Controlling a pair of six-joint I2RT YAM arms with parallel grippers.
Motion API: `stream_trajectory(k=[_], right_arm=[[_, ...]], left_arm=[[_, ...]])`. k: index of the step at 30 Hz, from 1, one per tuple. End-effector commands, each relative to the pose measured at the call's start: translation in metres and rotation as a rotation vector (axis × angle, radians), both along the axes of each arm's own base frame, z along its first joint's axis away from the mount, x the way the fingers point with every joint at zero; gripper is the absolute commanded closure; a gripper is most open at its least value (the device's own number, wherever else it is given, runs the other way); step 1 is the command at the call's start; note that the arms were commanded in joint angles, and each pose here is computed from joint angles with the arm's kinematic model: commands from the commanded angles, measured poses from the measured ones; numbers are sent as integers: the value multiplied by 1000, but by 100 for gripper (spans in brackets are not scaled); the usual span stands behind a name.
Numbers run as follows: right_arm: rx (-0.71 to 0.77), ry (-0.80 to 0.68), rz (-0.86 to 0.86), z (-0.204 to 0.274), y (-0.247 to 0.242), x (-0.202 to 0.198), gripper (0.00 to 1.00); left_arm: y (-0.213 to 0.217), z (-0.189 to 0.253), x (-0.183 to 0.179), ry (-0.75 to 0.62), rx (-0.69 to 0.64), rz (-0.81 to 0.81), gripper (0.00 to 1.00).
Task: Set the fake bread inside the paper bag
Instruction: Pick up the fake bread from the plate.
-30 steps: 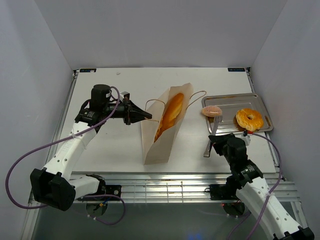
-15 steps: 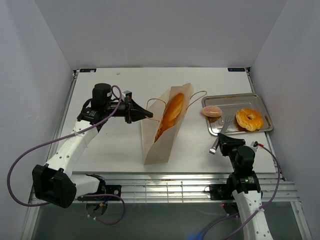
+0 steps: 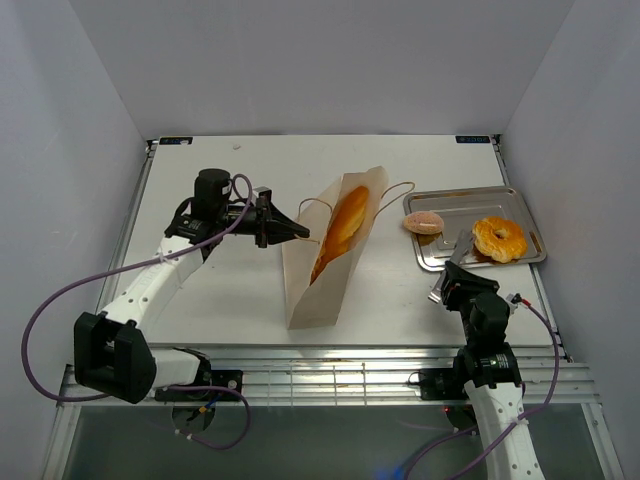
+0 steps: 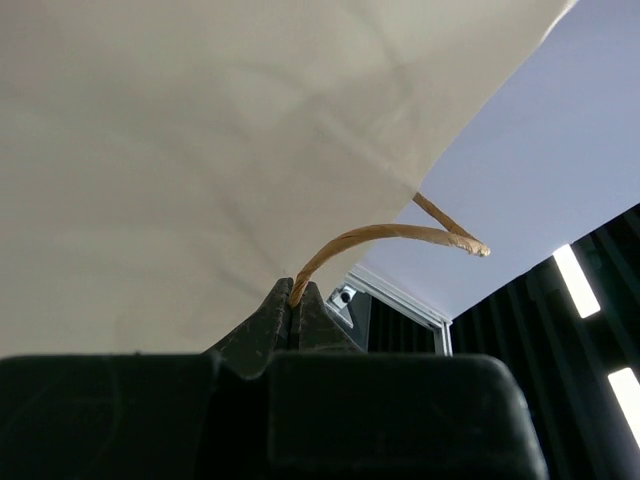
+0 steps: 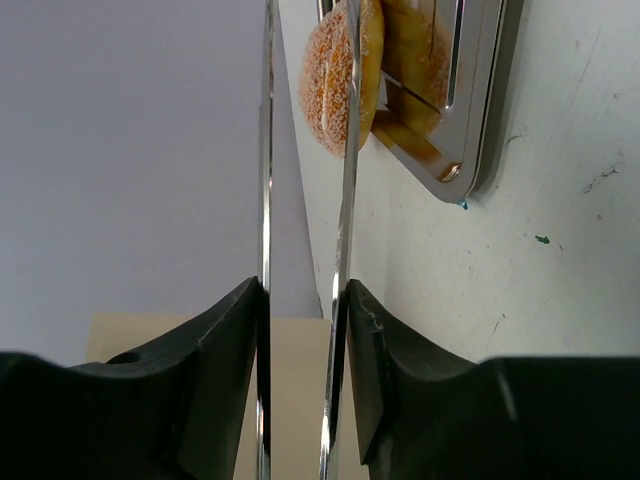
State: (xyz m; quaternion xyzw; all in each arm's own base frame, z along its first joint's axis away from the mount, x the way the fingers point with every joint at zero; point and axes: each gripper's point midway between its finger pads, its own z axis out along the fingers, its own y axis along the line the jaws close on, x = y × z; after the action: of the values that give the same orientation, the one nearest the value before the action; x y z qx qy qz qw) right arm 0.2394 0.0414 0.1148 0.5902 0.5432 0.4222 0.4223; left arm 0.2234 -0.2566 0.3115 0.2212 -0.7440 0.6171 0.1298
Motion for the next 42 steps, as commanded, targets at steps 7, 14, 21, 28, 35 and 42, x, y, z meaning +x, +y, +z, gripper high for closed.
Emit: stream_trajectory(k=[7, 14, 21, 28, 35, 42], right_arm=[[95, 5, -147, -6, -21, 0, 44], [136, 29, -220, -14, -32, 0, 42], [72, 52, -252, -10, -40, 0, 41], [51, 42, -304, -12, -50, -1, 40], [-12, 113, -312, -24, -53, 1, 40], [-1, 102, -356, -21, -60, 5, 43]], left_arm=[[-14, 2, 5, -2, -23, -64, 100], [-19, -2, 10, 13, -33, -75, 100], [-19, -4, 10, 23, -39, -84, 100], [-19, -4, 9, 23, -46, -96, 100], [-18, -3, 6, 29, -49, -102, 100], [-17, 0, 4, 26, -54, -105, 100]])
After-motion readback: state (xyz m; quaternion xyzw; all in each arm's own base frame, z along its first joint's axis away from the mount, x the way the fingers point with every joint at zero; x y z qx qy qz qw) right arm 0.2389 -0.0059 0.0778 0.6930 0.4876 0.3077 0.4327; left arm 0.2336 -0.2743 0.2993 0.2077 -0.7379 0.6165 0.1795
